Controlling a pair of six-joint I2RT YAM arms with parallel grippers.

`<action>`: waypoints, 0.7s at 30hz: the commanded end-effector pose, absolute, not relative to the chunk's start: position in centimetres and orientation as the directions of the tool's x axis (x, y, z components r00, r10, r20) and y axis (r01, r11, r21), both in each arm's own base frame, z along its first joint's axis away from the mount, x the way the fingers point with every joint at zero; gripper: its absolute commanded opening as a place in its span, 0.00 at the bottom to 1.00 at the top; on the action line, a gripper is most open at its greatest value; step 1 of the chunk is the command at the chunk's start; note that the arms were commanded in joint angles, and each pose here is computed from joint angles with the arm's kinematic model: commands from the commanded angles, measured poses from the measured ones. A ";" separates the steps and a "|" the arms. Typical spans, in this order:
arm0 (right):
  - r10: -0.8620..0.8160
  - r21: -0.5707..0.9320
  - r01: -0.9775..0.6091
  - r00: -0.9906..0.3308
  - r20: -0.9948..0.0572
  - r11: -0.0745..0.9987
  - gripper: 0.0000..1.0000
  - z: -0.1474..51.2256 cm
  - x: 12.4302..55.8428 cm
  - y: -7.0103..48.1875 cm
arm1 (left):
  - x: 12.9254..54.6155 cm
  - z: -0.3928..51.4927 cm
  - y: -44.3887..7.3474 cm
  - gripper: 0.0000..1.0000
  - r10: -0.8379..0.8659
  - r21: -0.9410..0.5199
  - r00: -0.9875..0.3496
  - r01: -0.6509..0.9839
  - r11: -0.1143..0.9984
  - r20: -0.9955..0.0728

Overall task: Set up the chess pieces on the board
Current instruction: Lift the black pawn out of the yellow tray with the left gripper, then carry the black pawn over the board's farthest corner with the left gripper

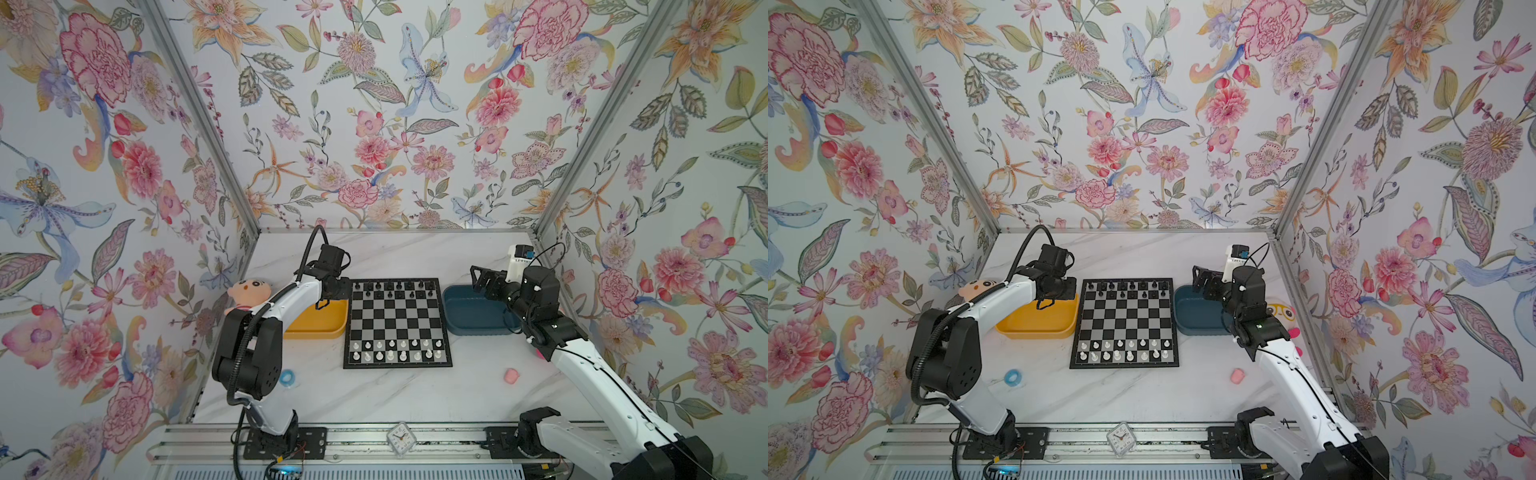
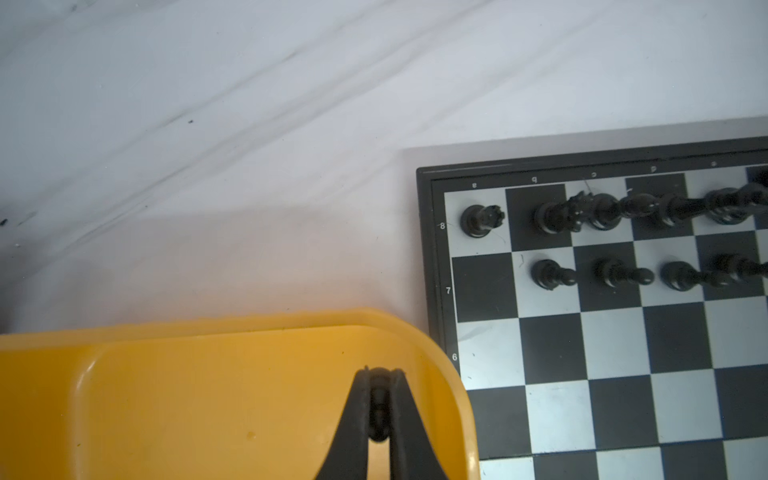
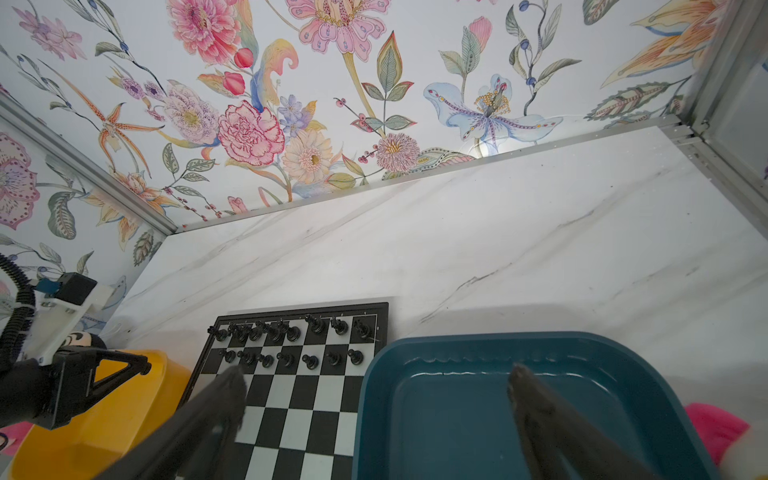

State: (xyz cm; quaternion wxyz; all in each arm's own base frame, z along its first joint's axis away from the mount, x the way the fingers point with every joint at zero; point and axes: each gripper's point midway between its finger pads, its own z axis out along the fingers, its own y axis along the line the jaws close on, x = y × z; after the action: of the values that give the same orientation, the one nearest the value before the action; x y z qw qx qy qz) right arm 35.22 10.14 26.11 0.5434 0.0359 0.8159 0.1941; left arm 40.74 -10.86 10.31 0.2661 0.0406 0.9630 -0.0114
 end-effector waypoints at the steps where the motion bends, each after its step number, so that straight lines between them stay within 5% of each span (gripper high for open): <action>1: 0.285 0.379 -0.168 -0.410 -0.866 0.910 0.99 26.4 35.4 10.5 | 40.5 13.0 -10.9 0.01 0.087 0.024 -0.832 0.089 0.996 -0.548; 21: 0.275 0.378 -0.196 -0.410 -0.870 0.905 0.99 26.1 34.3 10.6 | 39.5 15.3 -17.1 0.01 0.150 -0.010 -0.790 0.193 0.981 -0.595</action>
State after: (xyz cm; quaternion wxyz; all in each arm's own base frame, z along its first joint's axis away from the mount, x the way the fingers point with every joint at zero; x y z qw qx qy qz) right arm 34.46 10.61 26.04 0.5404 0.0256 0.8140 0.2114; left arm 39.29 -16.72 15.07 0.3096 0.0954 0.9454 -0.0364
